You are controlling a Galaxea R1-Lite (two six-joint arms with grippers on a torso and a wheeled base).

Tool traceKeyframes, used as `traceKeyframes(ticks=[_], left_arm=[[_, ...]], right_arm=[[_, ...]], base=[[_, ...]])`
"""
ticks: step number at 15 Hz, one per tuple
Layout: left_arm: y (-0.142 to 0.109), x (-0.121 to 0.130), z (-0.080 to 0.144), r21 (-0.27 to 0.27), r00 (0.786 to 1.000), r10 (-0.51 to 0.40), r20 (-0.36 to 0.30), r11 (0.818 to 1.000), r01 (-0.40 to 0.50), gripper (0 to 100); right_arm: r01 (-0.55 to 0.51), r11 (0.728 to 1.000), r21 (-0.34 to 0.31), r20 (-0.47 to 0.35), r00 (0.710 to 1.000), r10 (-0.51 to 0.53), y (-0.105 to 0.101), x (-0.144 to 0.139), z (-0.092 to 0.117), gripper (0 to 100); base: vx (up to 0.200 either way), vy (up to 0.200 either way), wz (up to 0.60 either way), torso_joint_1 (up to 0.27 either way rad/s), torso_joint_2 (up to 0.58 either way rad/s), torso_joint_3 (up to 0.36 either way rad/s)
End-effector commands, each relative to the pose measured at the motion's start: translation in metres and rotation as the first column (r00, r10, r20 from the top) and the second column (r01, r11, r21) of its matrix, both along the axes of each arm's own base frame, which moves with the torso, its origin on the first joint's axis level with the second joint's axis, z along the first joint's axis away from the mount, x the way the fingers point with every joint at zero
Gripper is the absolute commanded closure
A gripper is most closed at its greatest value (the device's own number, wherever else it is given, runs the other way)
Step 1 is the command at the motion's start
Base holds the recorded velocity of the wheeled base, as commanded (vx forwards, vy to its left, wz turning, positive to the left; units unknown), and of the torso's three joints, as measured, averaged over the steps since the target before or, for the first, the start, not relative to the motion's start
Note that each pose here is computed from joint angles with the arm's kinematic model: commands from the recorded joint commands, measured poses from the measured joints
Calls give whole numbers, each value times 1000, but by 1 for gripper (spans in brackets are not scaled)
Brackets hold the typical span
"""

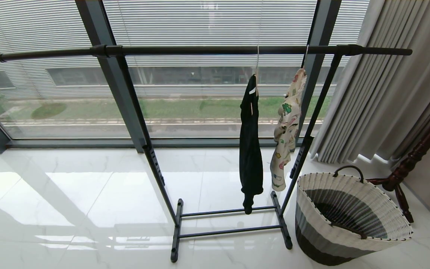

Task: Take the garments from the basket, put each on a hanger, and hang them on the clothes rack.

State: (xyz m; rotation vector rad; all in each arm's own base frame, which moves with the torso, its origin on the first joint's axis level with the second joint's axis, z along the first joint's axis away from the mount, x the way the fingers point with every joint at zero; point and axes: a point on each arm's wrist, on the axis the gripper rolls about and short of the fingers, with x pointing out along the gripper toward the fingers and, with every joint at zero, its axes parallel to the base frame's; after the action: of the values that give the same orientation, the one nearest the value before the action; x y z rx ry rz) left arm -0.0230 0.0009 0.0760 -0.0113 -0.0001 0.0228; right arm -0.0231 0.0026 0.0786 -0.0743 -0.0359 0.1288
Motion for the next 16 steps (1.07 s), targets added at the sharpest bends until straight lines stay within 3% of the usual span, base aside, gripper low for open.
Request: traceKeyframes(ticks=[1, 2, 4, 8, 11, 13, 16], left_arm=[[0, 0, 0, 1, 1000, 0, -2, 1000, 0, 0], [0, 0, 0, 1, 1000, 0, -2, 1000, 0, 0], [0, 0, 0, 1, 1000, 0, -2, 1000, 0, 0], [0, 0, 0, 1, 1000, 0, -2, 1000, 0, 0], [0, 0, 0, 1, 1000, 0, -2, 1000, 0, 0], [0, 0, 0, -1, 1000, 0, -2, 1000, 0, 0], [0, 0, 0, -1, 1000, 0, -2, 1000, 0, 0]], right_arm=[[131, 984, -122, 44, 991, -126, -3, 0, 3, 0], [226, 968, -111, 94, 972, -216, -5, 0, 8, 0], [378, 923, -68, 70, 925, -373, -9, -1, 6, 0], [323, 938, 125, -2, 946, -325, -8, 0, 2, 0], [171, 976, 136, -46, 985, -167, -4, 0, -3, 0], [161, 981, 105, -54, 986, -156, -4, 0, -4, 0], [162, 980, 119, -56, 986, -157, -4, 0, -4, 0]], base=[[0, 0, 0, 0, 0, 0], [0, 0, 0, 0, 0, 0], [0, 0, 0, 0, 0, 0], [0, 0, 0, 0, 0, 0], [0, 0, 0, 0, 0, 0], [0, 0, 0, 0, 0, 0], [0, 0, 0, 0, 0, 0]])
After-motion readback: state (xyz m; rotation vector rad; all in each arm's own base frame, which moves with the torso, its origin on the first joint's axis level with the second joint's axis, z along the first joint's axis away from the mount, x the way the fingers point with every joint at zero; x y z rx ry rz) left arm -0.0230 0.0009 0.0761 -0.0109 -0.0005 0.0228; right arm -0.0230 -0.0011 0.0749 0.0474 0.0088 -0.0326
